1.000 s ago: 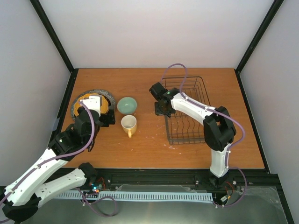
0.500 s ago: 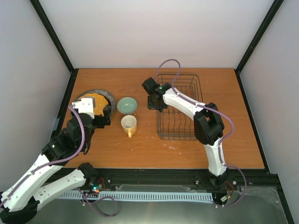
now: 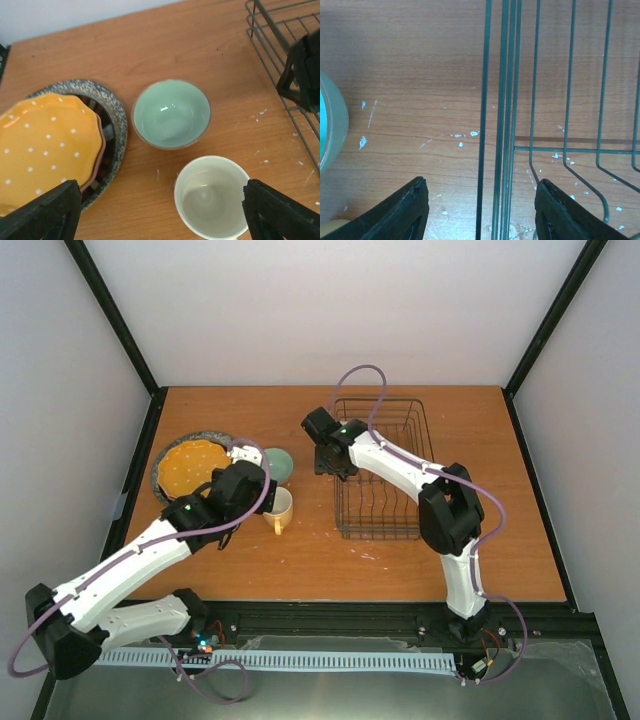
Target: Load the mixed dishes into the dish rack
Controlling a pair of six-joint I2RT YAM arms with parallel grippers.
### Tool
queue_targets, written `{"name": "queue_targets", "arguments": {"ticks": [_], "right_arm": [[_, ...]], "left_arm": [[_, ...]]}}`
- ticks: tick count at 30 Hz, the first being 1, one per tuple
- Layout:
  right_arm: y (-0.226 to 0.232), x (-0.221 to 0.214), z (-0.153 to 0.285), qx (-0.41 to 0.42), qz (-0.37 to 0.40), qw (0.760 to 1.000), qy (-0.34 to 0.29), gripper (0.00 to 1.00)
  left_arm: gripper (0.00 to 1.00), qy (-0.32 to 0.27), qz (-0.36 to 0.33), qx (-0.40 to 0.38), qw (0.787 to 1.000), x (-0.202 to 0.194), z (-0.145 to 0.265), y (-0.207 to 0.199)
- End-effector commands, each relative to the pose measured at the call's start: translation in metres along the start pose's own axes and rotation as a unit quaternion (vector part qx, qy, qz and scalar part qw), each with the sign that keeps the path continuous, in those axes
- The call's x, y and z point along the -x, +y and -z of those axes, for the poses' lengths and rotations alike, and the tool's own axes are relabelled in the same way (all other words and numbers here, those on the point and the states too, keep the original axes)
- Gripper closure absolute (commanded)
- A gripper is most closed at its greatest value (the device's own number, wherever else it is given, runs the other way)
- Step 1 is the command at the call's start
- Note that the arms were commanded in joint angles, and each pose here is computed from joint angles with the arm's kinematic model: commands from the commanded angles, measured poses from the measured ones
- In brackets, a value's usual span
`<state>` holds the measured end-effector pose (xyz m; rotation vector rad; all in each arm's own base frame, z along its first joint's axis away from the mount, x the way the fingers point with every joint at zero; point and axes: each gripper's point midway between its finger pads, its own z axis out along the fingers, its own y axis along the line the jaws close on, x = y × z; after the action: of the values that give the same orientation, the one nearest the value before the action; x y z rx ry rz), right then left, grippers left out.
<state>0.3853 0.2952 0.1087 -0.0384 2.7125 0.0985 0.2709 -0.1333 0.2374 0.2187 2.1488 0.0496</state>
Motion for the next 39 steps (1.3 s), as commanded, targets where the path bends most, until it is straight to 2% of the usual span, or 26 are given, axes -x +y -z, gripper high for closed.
{"name": "queue_targets", "arguments": {"ticks": [1,3,6,10,13,17,21,29,39], "right_arm": [[-0.007,0.012,0.032,-0.005,-0.006,0.999,-0.036,0.42],[-0.013,0.018,0.046,-0.008,-0.009,0.998,-0.054,0.4],[-0.026,0.026,0.074,-0.01,-0.016,0.996,-0.086,0.35],[-0.045,0.03,0.108,0.002,-0.025,0.992,-0.12,0.41],[-0.058,0.025,0.124,0.011,-0.026,0.991,-0.129,0.48],[-0.07,0.019,0.136,0.017,-0.021,0.991,-0.134,0.49],[-0.078,0.018,0.144,0.02,-0.015,0.99,-0.14,0.49],[-0.076,0.022,0.153,0.032,-0.008,0.989,-0.147,0.48],[-0.078,0.025,0.159,0.032,-0.008,0.987,-0.157,0.48]], "left_arm": [[0.16,0.013,0.03,-0.006,0.999,0.009,-0.005,0.003],[0.26,0.019,0.046,0.003,0.999,0.013,-0.012,0.016],[0.35,0.024,0.067,0.012,0.997,0.017,-0.025,0.045],[0.44,0.053,0.079,-0.002,0.996,0.018,-0.058,0.077],[0.49,0.099,0.066,-0.048,0.992,0.016,-0.088,0.071],[0.56,0.156,0.044,-0.114,0.98,0.02,-0.123,0.046],[0.56,0.183,0.022,-0.168,0.968,0.023,-0.148,0.028],[0.55,0.222,0.016,-0.176,0.959,-0.002,-0.173,0.022],[0.55,0.245,0.007,-0.098,0.965,-0.019,-0.202,0.045]]}}
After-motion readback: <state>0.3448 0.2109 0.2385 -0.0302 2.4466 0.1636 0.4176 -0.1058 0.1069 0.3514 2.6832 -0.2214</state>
